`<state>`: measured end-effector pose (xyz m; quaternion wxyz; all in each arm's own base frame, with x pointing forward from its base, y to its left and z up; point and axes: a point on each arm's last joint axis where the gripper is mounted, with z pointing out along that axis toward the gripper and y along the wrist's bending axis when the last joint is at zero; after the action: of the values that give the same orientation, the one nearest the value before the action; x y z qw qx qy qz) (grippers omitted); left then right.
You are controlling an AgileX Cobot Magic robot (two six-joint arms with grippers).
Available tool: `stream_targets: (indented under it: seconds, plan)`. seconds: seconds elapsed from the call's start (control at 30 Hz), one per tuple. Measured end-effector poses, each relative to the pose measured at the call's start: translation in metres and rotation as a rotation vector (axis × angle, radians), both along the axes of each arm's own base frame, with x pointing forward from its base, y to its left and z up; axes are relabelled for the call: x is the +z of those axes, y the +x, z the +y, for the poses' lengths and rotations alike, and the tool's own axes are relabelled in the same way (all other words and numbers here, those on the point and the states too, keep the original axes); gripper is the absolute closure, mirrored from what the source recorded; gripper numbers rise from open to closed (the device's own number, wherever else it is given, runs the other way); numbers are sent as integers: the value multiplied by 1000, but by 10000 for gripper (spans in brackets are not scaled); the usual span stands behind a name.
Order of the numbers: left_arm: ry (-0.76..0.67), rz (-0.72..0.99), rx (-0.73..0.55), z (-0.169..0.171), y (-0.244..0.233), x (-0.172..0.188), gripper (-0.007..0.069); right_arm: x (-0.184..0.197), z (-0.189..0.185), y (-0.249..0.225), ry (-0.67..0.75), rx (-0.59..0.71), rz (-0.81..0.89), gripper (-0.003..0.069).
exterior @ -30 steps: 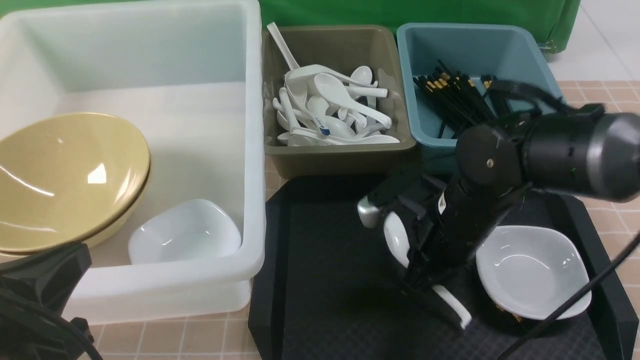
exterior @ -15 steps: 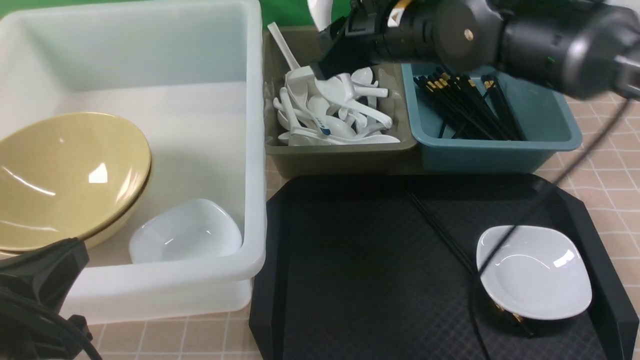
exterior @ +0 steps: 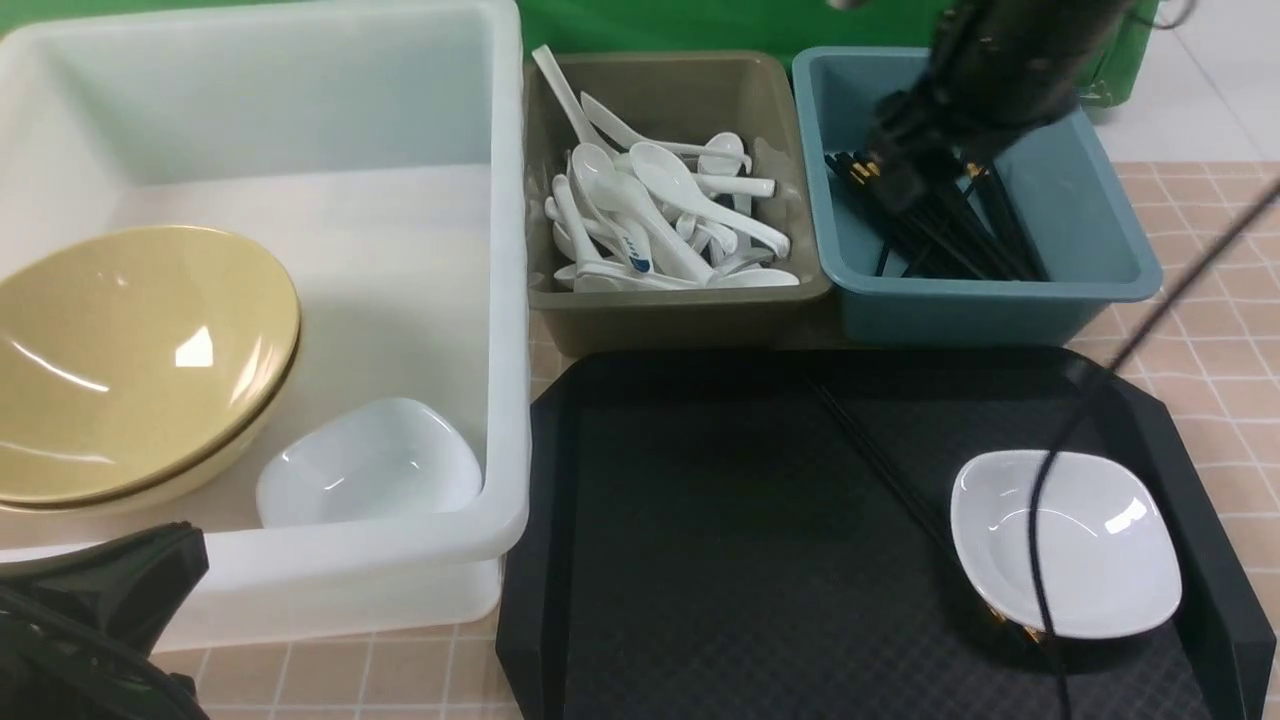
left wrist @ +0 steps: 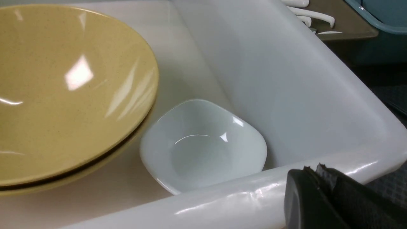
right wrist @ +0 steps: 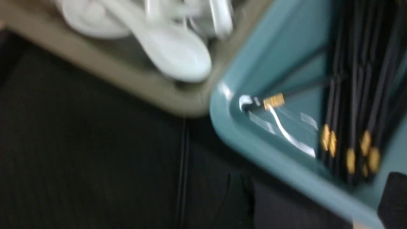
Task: On brown table put chopsticks spoon bowls plates into blue grey white boxes.
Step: 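Reach for and grasp the small white dish on the black tray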
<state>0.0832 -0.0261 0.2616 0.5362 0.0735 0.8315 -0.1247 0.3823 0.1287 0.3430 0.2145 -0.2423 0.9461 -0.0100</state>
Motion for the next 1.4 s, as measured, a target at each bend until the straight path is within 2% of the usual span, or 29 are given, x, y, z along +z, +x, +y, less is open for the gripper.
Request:
stream_targets:
  seconds: [0.07, 0.13, 0.17, 0.33, 0.5, 0.67, 0.7, 0.83, 0.97, 1.07, 1.23, 1.4]
  plan:
    - [-5, -7, 5, 0, 0, 0, 624, -6, -12, -19, -30, -29, 41, 82]
    - [-5, -14, 12, 1, 1, 0, 624, -34, -28, -38, -63, -78, 131, 83]
    - [-5, -15, 12, 1, 1, 0, 624, -36, -31, -39, -61, -85, 129, 83]
    - [-9, -20, 16, 1, 1, 0, 624, -126, -65, -64, -55, -217, 230, 83]
    - [-12, -30, 23, 1, 2, 1, 624, -157, -69, -77, -22, -257, 235, 83]
    - [-12, -32, 24, 2, 2, 1, 624, -163, -63, -74, 55, -295, 219, 83]
    - [-12, -32, 24, 2, 2, 1, 624, -165, -57, -73, 111, -310, 221, 83]
    - [-12, -32, 24, 2, 2, 1, 624, -165, -36, -73, 216, -274, 211, 85]
    - [-11, -32, 24, 2, 2, 1, 624, -159, -23, -74, 250, -222, 203, 85]
    - [-12, -32, 24, 2, 2, 1, 624, -147, -28, -75, 236, -200, 181, 85]
    - [-12, -32, 24, 2, 2, 1, 624, -125, -61, -75, 182, -231, 112, 85]
    - [-13, -45, 24, 2, 1, 4, 624, -137, -78, -74, 167, -284, 121, 100]
